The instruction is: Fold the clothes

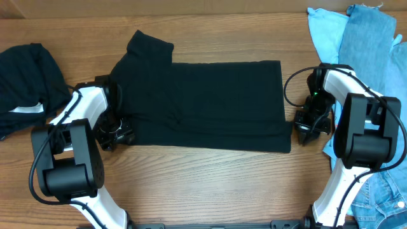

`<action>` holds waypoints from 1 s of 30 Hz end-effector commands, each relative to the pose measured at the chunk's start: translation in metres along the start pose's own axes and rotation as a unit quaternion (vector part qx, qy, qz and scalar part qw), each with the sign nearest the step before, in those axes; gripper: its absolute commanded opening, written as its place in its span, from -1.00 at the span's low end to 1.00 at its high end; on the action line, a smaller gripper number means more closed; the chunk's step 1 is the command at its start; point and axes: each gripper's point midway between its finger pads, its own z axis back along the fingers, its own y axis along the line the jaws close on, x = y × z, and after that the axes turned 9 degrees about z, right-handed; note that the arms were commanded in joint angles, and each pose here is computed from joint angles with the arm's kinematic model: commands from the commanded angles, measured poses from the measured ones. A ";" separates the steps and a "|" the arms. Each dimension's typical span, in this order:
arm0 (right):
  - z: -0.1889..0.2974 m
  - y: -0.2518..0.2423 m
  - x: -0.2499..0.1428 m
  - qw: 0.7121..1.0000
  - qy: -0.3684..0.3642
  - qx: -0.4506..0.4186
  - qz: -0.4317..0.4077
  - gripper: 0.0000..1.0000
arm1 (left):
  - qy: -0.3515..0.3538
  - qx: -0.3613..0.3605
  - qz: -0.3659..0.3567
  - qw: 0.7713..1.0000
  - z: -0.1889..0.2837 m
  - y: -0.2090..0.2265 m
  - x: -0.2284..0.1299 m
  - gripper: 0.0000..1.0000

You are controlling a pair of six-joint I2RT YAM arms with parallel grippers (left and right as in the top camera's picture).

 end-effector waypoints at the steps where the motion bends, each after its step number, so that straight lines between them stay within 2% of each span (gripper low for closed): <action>1: 0.008 0.000 0.018 0.999 -0.036 0.001 -0.006 -0.87 | -0.010 -0.003 -0.016 1.000 -0.001 0.007 0.000 0.15; 4: 0.049 0.003 0.031 0.995 -0.098 0.005 -0.004 -0.86 | -0.097 -0.060 -0.013 0.993 0.057 0.004 0.012 0.24; 7: 0.094 0.005 0.036 0.986 -0.165 0.010 -0.001 -0.84 | -0.183 -0.109 -0.025 0.977 0.108 0.005 0.017 0.33; 9: 0.108 0.006 0.036 0.982 -0.190 0.012 0.000 -0.80 | -0.224 -0.114 -0.027 0.968 0.125 0.009 0.023 0.52; 10: 0.109 0.006 0.035 0.982 -0.191 0.012 0.000 -0.80 | -0.234 -0.098 -0.021 0.967 0.125 0.015 0.026 0.51; 14: 0.107 0.005 0.032 0.983 -0.185 0.011 0.000 -0.80 | -0.215 -0.063 -0.013 0.974 0.099 0.024 0.035 0.34; 19: 0.107 0.005 0.031 0.983 -0.183 0.011 0.000 -0.80 | -0.150 -0.071 -0.021 0.986 0.041 0.008 0.055 0.35; 24: 0.106 0.005 0.030 0.984 -0.179 0.011 0.000 -0.80 | -0.101 -0.049 -0.005 0.994 -0.010 0.013 0.067 0.36; 27: 0.106 0.005 0.030 0.983 -0.181 0.011 0.000 -0.80 | -0.086 -0.059 -0.007 0.995 -0.015 0.012 0.064 0.37; 30: 0.108 0.006 0.035 0.982 -0.190 0.012 0.001 -0.79 | -0.097 -0.093 -0.019 0.991 0.011 0.005 0.063 0.39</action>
